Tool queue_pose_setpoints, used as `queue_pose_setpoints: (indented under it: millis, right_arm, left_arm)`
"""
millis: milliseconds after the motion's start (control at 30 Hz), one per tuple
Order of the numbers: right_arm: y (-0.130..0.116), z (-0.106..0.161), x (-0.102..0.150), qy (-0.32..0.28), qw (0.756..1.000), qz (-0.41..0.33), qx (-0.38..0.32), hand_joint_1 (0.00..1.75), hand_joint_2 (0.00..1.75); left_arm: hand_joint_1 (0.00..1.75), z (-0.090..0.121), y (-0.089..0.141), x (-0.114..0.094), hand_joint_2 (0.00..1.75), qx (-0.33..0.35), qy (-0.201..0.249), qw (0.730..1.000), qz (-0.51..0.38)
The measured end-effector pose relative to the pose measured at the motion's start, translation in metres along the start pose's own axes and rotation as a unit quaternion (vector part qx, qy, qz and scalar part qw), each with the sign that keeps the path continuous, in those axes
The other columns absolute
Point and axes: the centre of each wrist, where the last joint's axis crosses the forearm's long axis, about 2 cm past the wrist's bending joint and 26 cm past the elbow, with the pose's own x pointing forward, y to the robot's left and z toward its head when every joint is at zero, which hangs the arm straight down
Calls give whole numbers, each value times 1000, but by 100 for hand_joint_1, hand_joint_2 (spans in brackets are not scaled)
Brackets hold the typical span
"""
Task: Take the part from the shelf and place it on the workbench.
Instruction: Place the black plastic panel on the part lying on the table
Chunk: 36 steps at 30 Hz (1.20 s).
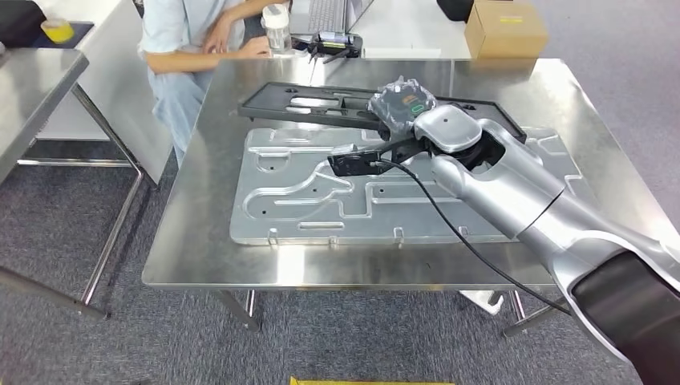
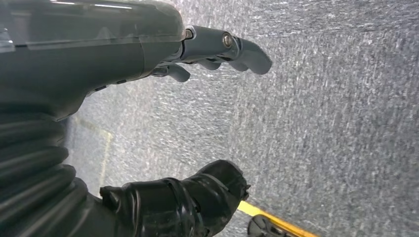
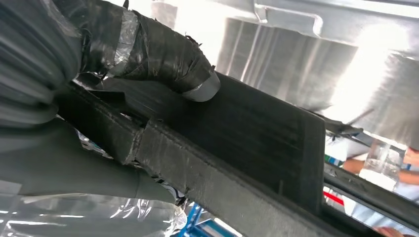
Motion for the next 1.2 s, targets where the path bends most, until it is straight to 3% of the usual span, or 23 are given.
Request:
queue_pose_setpoints:
  millis: [367, 1200]
  right_arm:
    - [35, 0, 12, -23, 999, -28, 8, 175, 175]
    - [70, -4, 24, -50, 997, -54, 9, 175, 175]
  left_arm:
    - [0, 0, 0, -1, 175, -3, -2, 1000, 1]
    - [0, 1, -2, 1, 175, -4, 1, 1000, 8]
